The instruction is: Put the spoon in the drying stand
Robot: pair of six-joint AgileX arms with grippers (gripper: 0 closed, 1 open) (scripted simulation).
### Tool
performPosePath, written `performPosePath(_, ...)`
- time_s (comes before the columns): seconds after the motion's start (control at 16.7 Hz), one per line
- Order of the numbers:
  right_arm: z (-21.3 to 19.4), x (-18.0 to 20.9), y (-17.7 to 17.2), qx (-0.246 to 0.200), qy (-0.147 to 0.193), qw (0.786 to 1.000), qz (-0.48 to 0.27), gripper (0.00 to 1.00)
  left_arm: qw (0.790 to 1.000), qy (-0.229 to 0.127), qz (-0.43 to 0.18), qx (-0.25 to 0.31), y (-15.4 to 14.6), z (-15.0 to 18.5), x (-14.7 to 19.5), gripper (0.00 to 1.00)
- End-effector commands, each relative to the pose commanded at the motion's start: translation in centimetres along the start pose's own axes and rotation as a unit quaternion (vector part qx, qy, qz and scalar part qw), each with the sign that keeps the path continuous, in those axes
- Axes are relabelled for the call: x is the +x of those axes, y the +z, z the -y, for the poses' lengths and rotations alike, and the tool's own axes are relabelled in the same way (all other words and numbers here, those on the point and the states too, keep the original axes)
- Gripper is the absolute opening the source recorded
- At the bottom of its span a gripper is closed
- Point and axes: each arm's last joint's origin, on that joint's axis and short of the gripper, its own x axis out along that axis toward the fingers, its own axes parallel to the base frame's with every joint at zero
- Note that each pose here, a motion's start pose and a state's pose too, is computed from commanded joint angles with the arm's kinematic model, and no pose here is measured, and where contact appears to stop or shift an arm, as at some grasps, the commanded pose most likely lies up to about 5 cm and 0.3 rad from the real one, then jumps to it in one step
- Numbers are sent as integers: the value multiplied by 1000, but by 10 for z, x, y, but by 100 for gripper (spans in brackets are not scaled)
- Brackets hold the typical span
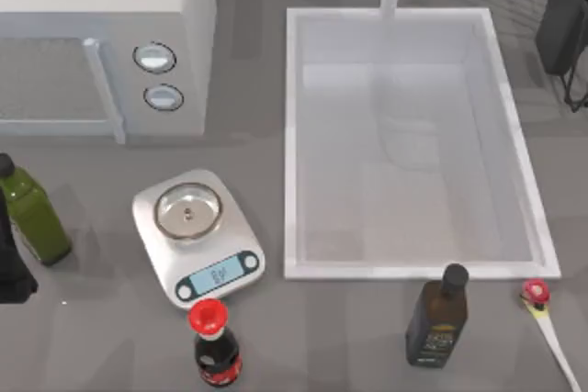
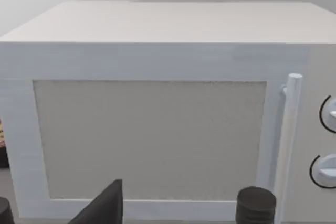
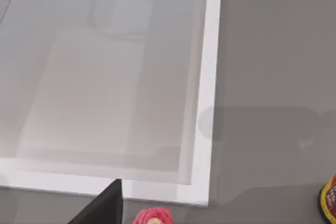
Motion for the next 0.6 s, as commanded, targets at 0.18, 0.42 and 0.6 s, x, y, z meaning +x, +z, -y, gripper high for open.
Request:
performPosePath(0.18, -14, 20, 15, -4, 7, 985, -170, 100, 1000, 0, 0, 0, 0, 0, 0, 100)
performPosePath(0.42, -34, 49, 28, -21, -5, 937, -349, 100, 1000, 0, 0, 0, 0, 0, 0, 100)
performPosePath(0.6, -47, 64, 35, -35, -17, 906, -421, 100, 1000, 0, 0, 0, 0, 0, 0, 100)
